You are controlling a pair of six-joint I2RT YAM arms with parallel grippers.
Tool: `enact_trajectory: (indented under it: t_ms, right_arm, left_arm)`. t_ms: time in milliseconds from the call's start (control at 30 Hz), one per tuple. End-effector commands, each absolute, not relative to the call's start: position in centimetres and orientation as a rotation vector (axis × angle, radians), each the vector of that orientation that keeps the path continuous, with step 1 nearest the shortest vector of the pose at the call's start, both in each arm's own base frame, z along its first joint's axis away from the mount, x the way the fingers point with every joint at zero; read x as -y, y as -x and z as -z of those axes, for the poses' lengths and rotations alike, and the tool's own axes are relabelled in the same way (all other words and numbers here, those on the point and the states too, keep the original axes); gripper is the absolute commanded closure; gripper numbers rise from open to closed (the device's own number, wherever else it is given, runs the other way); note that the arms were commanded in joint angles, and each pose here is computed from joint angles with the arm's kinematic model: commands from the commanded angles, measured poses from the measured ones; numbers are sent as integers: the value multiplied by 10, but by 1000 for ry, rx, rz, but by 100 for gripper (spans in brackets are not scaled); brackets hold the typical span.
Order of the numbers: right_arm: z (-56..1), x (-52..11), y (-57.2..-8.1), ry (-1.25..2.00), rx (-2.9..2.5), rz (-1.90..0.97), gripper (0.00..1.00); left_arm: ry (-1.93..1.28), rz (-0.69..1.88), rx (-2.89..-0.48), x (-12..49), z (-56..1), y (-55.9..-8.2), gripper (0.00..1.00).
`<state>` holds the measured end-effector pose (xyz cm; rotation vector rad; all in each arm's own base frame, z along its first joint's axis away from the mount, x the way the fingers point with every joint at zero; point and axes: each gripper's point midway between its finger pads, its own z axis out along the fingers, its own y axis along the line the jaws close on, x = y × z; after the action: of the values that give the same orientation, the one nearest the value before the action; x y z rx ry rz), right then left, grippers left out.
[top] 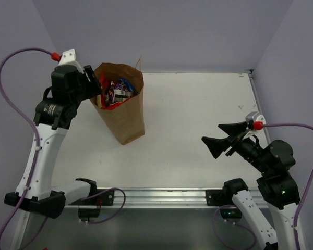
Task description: Take the snacks out of the paper bag
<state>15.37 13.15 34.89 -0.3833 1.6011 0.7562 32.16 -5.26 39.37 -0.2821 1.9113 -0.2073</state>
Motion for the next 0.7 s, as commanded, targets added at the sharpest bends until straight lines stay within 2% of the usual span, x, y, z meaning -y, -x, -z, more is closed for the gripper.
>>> enact_trajectory:
  t_ms: [0, 200, 267, 400, 500, 667]
  right_arm:
    - [-356, -131, -154, 394, -1553, -747, 1]
    - [-355, -131, -151, 398, -1539, -748, 1]
    - [-354, -131, -151, 398, -1539, -750, 1]
    - [-354, -132, -151, 402, -1540, -752, 1]
    - [-353, -132, -153, 401, -1543, -752, 1]
    - [-355, -132, -153, 401, -1541, -752, 1]
  left_arm:
    - [373, 71, -2072, 41, -319, -344, 37]
    - [451, 10, -2088, 23, -290, -363, 55]
    - [478, -17, -2083, 16, -285, -367, 57]
    - [468, 24, -2075, 20, -288, -370, 56]
    - [410, 149, -2024, 37, -317, -372, 50]
    - [280, 360, -1953, 69, -370, -366, 47]
